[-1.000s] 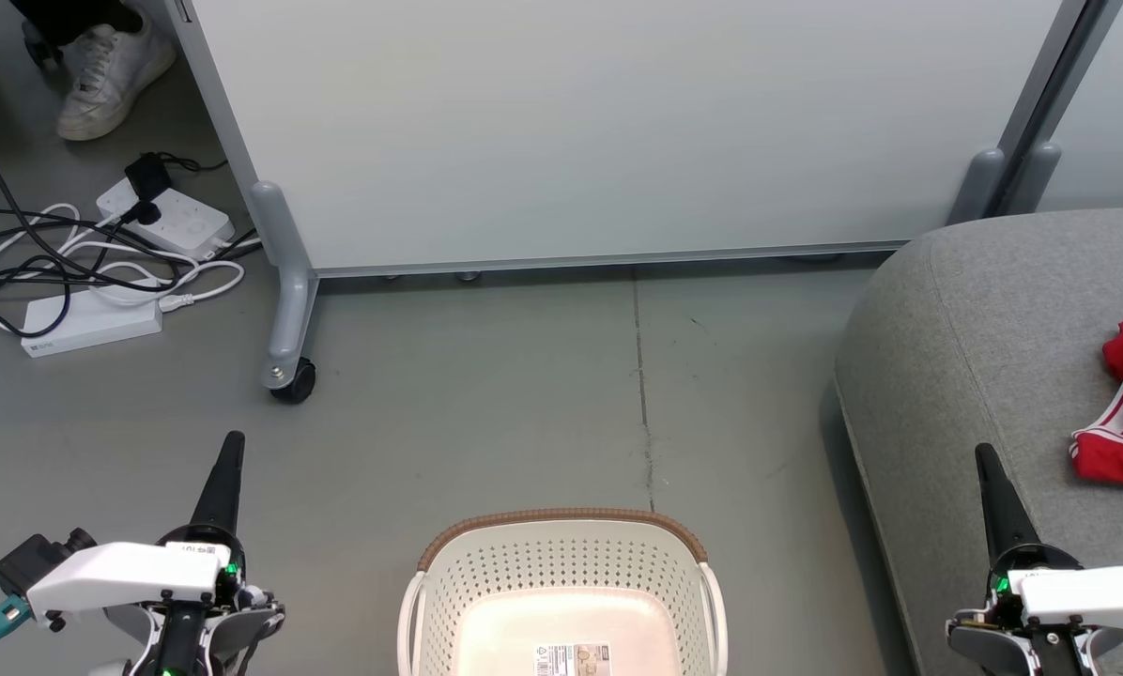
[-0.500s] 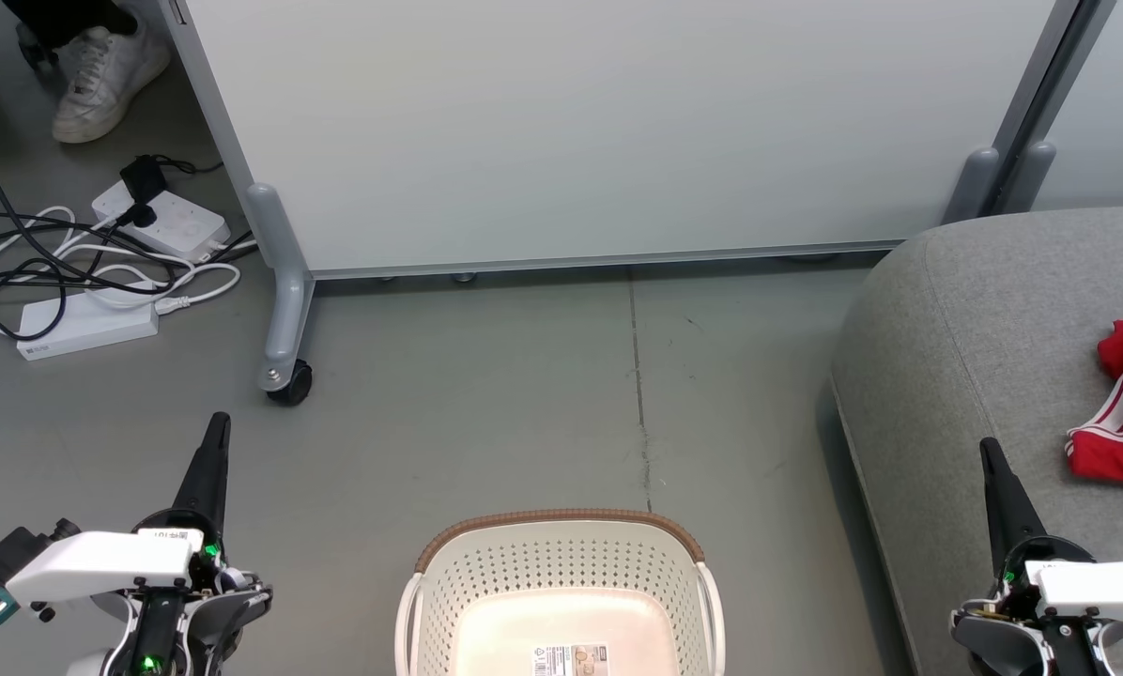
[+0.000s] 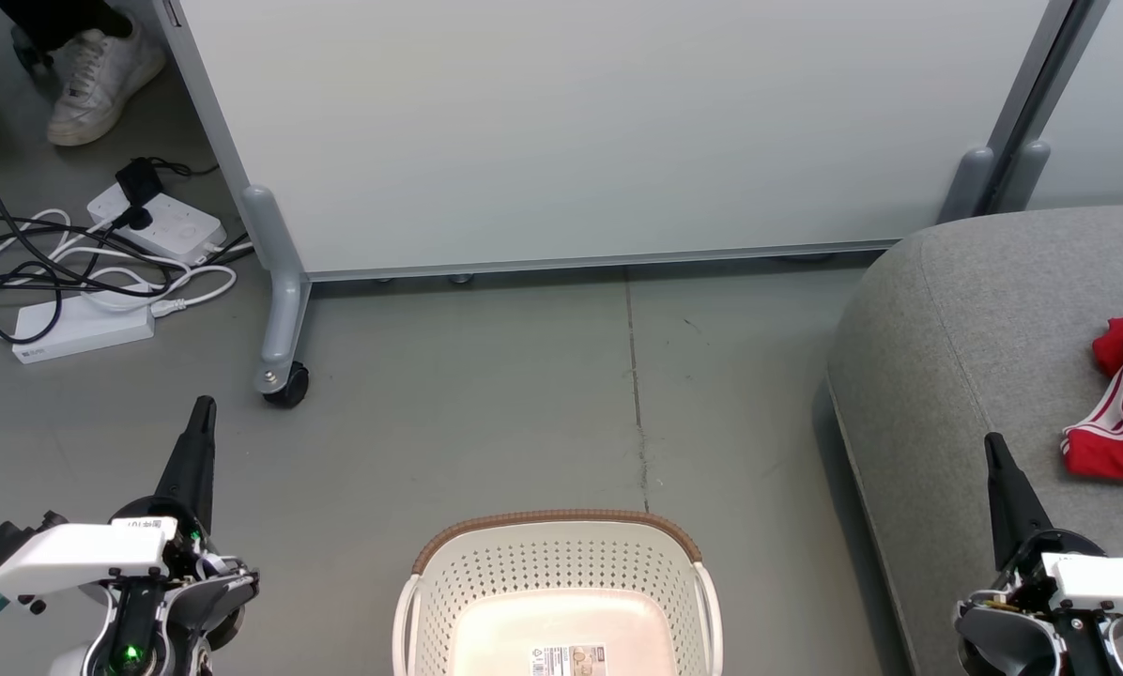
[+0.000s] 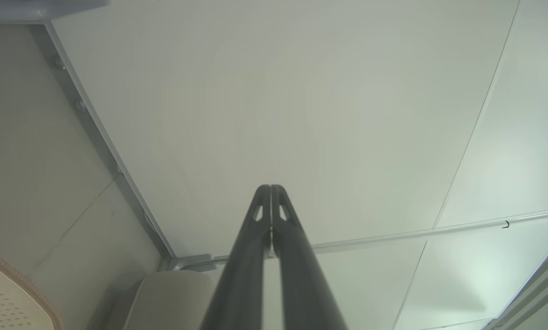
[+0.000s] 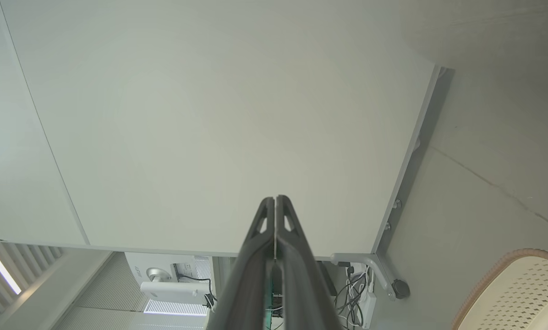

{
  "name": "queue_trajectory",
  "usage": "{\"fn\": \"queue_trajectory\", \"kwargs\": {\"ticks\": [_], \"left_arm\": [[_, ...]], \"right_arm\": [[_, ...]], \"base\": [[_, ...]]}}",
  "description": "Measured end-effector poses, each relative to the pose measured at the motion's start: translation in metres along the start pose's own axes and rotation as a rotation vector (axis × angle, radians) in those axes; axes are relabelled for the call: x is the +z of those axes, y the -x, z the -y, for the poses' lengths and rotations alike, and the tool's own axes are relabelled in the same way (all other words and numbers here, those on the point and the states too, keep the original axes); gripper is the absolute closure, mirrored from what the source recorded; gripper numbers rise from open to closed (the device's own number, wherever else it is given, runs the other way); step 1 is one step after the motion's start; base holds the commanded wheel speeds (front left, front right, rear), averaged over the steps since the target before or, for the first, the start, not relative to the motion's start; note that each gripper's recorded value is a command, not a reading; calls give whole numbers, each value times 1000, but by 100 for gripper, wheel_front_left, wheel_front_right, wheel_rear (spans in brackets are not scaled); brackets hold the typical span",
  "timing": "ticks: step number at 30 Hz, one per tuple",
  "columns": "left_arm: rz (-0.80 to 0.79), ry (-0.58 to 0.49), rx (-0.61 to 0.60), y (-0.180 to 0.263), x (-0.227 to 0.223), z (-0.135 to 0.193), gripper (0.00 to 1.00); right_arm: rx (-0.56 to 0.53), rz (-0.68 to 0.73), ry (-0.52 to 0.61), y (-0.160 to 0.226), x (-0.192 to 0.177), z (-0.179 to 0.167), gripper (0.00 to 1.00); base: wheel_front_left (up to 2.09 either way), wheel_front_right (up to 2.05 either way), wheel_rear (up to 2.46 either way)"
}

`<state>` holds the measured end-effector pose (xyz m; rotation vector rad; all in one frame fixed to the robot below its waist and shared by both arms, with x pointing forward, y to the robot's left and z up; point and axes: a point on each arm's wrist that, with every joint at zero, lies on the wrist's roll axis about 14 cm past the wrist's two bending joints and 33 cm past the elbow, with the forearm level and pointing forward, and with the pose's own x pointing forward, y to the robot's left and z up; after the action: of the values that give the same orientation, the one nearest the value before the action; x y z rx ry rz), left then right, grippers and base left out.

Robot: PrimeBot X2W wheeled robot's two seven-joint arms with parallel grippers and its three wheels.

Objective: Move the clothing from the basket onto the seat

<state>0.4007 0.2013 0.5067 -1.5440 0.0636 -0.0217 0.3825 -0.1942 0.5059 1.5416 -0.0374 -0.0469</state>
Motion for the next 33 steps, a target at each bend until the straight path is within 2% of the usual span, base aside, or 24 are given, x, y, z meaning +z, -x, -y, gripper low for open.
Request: {"fn": "queue_trajectory", "kwargs": {"ticks": [7, 33], "left_arm": [[0, 30, -22, -3, 2, 6, 100], [0, 32, -23, -2, 2, 6, 100]], "right_arm": [[-1, 0, -34, 0, 2, -1, 100], [1, -5, -32, 0, 1, -1, 100]], "base": [[0, 0, 0], [0, 0, 0]]}}
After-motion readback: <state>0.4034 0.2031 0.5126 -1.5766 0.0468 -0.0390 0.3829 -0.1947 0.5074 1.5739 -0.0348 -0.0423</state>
